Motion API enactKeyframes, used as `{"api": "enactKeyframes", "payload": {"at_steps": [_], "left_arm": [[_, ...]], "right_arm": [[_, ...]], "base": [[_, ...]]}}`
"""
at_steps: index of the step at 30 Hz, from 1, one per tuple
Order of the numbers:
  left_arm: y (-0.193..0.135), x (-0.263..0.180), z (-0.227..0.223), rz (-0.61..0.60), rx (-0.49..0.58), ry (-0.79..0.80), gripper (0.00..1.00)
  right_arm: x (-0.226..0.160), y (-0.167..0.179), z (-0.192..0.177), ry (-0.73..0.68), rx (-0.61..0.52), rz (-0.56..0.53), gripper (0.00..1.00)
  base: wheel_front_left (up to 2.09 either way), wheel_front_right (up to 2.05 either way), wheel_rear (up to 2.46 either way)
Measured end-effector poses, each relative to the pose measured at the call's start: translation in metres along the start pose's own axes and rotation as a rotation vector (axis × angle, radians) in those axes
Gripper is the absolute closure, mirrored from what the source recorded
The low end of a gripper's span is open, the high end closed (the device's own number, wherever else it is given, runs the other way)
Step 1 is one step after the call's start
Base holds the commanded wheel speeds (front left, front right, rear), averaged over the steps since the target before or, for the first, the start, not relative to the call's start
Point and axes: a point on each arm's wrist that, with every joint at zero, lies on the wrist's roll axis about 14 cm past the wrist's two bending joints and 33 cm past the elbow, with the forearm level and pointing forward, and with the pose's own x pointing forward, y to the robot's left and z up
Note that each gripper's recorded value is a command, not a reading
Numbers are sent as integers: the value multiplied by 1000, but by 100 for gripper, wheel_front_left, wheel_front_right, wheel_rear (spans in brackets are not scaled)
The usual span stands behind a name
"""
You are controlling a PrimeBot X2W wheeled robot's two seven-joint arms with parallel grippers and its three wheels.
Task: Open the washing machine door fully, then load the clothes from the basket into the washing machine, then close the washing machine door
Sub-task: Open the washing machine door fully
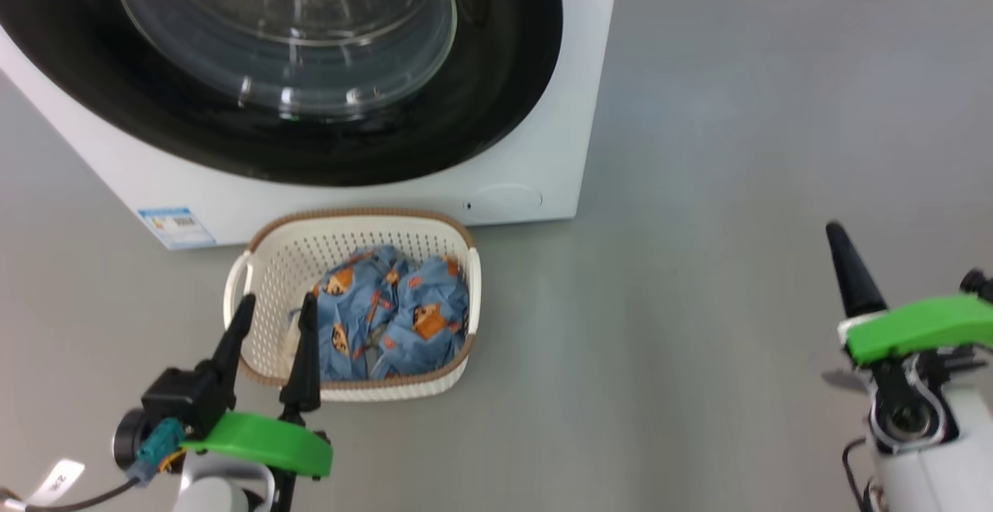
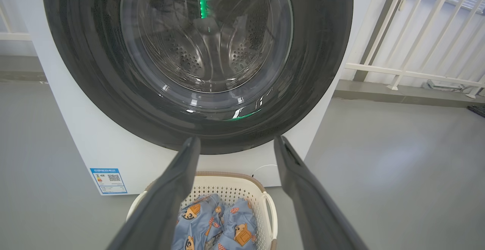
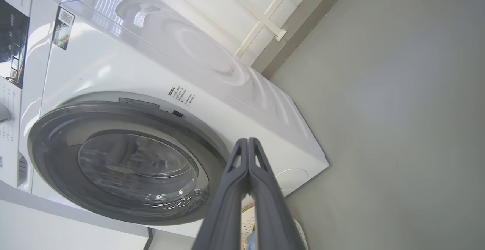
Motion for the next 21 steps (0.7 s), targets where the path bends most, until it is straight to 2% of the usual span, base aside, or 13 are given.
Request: {"api": "enactKeyframes", "payload": {"at_steps": [9,13,14,18,21], "left_arm": [[8,21,-4,12,-1,-4,0],[11,29,-8,17,-6,-1,0],[14,33,-8,21,-10,-3,0],[18,39,-12,30,-7,1,0],[21,42,-18,37,-10,12,0]], "right_arm": [[62,8,-8,86,350,9,100],[90,21,-14,137,487,43,100],[103,29,-15,159,553,69,100],[129,50,-18,210,657,130,100],[146,63,-23,257,692,164,100]], "base": [[0,0,0],[0,0,0],[0,0,0],[0,0,0],[0,0,0]]}}
